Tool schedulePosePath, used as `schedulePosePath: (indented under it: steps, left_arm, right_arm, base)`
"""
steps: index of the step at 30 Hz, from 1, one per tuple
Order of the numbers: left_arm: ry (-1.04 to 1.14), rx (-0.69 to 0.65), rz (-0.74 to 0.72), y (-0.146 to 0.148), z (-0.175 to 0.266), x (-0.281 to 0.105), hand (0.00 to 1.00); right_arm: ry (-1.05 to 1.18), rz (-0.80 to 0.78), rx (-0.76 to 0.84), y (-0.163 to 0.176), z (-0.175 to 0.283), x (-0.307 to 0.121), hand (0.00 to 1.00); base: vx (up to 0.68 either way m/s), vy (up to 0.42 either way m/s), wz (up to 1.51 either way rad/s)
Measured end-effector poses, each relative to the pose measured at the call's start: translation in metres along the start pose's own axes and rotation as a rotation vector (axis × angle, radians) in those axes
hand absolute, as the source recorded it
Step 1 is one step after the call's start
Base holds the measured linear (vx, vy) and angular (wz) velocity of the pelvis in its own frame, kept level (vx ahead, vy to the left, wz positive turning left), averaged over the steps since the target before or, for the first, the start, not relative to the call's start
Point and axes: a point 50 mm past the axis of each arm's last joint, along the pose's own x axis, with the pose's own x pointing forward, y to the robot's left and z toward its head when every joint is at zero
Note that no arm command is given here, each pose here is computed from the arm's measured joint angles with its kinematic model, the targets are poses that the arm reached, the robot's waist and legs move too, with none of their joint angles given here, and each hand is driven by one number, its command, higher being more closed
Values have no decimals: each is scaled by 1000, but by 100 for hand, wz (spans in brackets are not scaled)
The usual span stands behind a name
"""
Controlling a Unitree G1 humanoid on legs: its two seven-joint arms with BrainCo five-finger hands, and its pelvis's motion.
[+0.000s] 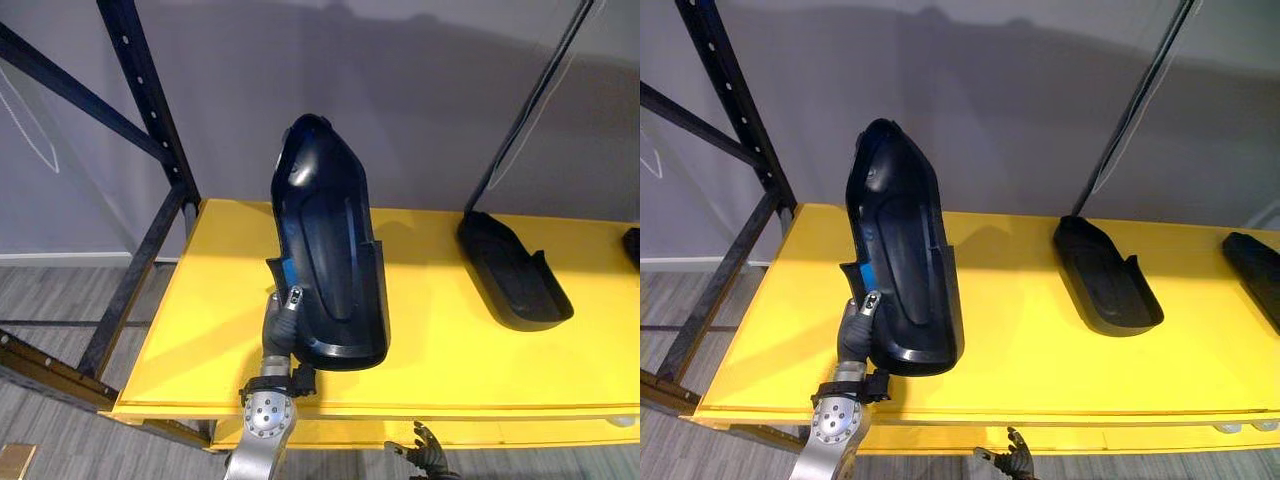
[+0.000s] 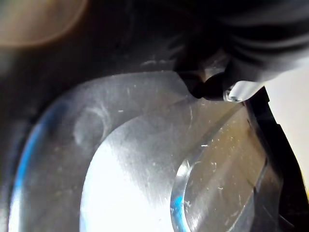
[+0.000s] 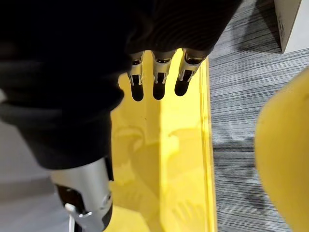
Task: Walk over and take plastic housings, then place them on the shelf
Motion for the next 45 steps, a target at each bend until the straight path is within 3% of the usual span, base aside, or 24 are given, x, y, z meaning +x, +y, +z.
schedulePosePath:
  steps: [9, 20, 27, 28, 45]
  left_arm:
    - [51, 66, 167, 33, -11, 20, 100]
    - [308, 202, 192, 51, -62, 51, 100]
    - [371, 215, 220, 55, -70, 69, 100]
    - [370, 213, 231, 57, -69, 73, 0]
    - [330, 240, 277, 67, -52, 95, 0]
  right_arm:
    - [40, 23, -31, -2, -12, -3, 0]
    - [73, 39, -55, -7, -15, 1, 0]
    - [78, 46, -58, -8, -13, 4, 0]
    - [80, 45, -56, -8, -14, 4, 0]
    - [104, 49, -41, -7, -13, 9, 0]
  base:
    - [-15, 93, -16]
    - [-169, -10, -4]
    - [-155, 7, 0]
    - [-53, 52, -8]
    - [33, 16, -3]
